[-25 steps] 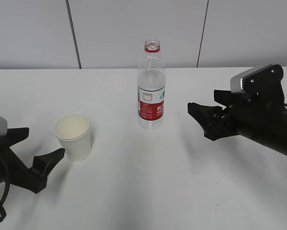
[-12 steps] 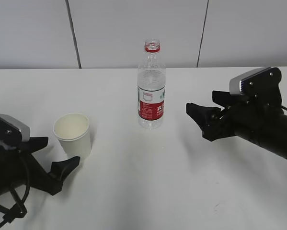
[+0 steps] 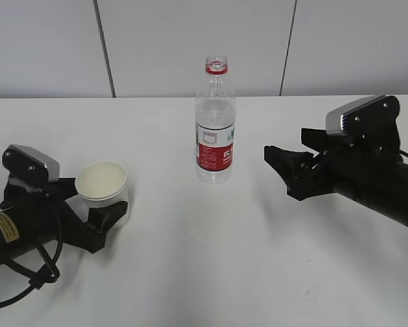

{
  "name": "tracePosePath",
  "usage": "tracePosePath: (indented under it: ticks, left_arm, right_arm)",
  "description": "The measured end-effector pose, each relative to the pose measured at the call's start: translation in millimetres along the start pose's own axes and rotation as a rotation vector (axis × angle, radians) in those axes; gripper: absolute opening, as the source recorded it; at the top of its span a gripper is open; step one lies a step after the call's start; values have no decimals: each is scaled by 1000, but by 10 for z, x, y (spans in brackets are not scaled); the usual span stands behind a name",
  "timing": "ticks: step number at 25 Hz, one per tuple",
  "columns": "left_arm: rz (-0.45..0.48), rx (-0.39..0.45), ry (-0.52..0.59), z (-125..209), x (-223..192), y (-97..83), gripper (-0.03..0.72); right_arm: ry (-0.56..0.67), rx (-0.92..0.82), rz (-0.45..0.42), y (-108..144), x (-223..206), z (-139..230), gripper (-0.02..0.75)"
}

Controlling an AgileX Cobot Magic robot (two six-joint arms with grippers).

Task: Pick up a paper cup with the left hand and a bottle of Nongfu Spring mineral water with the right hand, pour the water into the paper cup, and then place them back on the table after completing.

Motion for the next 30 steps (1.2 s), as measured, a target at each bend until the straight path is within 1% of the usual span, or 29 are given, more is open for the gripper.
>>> tracePosePath:
  ticks: [4,8,11,14,16,19,21,23,27,30]
  left_arm:
    - [24,-6,8,35,-84,-3,594]
    - [26,-2,14,75,-155,24,583]
    - [26,-2,16,85,-168,30,549]
    - [26,-2,16,85,-168,30,498]
    - [26,-2,16,85,-168,30,462]
    - [26,-2,16,85,-168,30,437]
    - [26,-2,16,85,-168,30,435]
    - [26,-2,16,85,-168,30,434]
    - [26,-2,15,83,-168,29,434]
    - [26,-2,15,83,-168,29,433]
  right_arm:
    - [-1,0,0,0,0,-2,587]
    - [-3,1,0,-4,-9,-9,587]
    - [-1,-1,-1,-17,-68,12,587]
    - [13,-12,-9,-15,-174,120,587]
    - [-17,-21,-16,-10,-252,150,587]
    - [-63,-13,-41,10,-409,198,587]
    - [-63,5,-70,43,-521,291,587]
    - [-75,7,-83,55,-616,359,600]
    - [-85,8,-91,43,-779,449,654]
    - [-103,16,-94,22,-883,450,669]
Point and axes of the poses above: a point on each arm's last joint axis where the gripper is mounted, x pointing back along that axis away from the gripper, y along the wrist's bending axis when the last joint is at zero, z = x × y, the point moved 7 cm from there along -x, pointing out along that axis toward the gripper, and after that the axes turned 7 degrees about x, right-handed, at the moved point
